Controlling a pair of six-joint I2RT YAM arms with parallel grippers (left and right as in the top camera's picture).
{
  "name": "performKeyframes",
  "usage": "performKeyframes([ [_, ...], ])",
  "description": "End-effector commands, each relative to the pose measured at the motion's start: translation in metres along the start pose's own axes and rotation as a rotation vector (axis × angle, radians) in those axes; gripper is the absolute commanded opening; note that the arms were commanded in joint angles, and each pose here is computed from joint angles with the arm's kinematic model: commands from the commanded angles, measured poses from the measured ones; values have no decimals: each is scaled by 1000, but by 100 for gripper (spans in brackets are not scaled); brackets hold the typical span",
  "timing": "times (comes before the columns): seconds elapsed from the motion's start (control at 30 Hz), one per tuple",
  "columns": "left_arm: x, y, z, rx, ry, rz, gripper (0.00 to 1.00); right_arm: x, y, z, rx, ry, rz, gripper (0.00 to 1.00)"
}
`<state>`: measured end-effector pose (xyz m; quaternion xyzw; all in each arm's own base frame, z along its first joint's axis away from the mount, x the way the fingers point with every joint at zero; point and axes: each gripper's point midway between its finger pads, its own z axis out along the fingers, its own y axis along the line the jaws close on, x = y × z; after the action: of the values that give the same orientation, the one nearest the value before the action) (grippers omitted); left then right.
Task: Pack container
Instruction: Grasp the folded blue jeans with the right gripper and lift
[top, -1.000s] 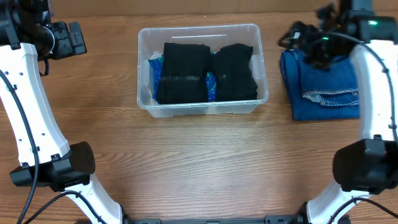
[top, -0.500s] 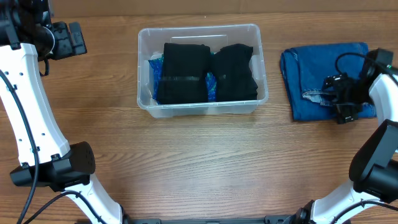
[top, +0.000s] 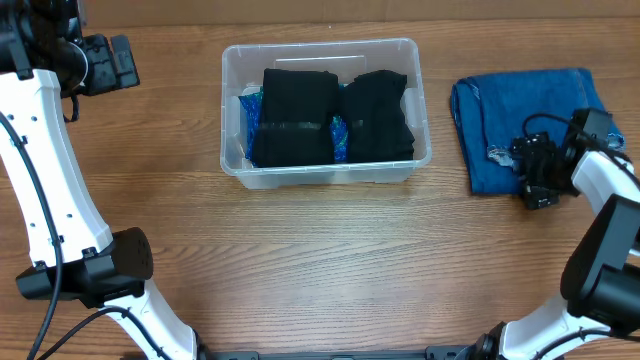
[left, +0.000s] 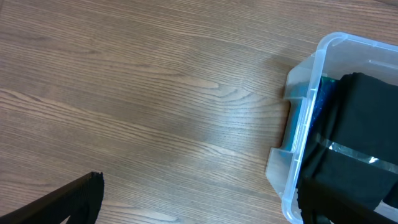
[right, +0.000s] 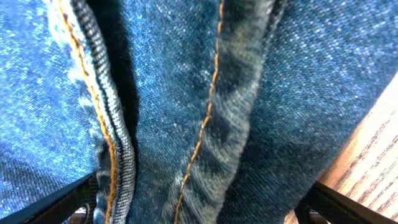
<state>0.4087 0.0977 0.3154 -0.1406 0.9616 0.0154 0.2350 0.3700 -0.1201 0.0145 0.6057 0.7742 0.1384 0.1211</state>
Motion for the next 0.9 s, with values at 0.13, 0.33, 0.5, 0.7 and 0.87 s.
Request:
performKeyframes([
  [0.13, 0, 2, 4, -7, 10, -15, 100, 5, -14, 18, 29, -5, -206, 28],
  [0.33, 0, 2, 4, -7, 9, -15, 100, -4, 3, 6, 11, -21, -336, 4],
  [0.5, 0, 2, 4, -7, 9, -15, 100, -20, 49, -60, -37, -73, -423, 4],
  [0.7, 0, 2, 4, -7, 10, -16, 100, -11, 99, -181, -185, -210, -488, 4],
  [0.87, 0, 2, 4, -7, 9, -16, 100, 37, 122, -247, -333, -274, -600, 4],
])
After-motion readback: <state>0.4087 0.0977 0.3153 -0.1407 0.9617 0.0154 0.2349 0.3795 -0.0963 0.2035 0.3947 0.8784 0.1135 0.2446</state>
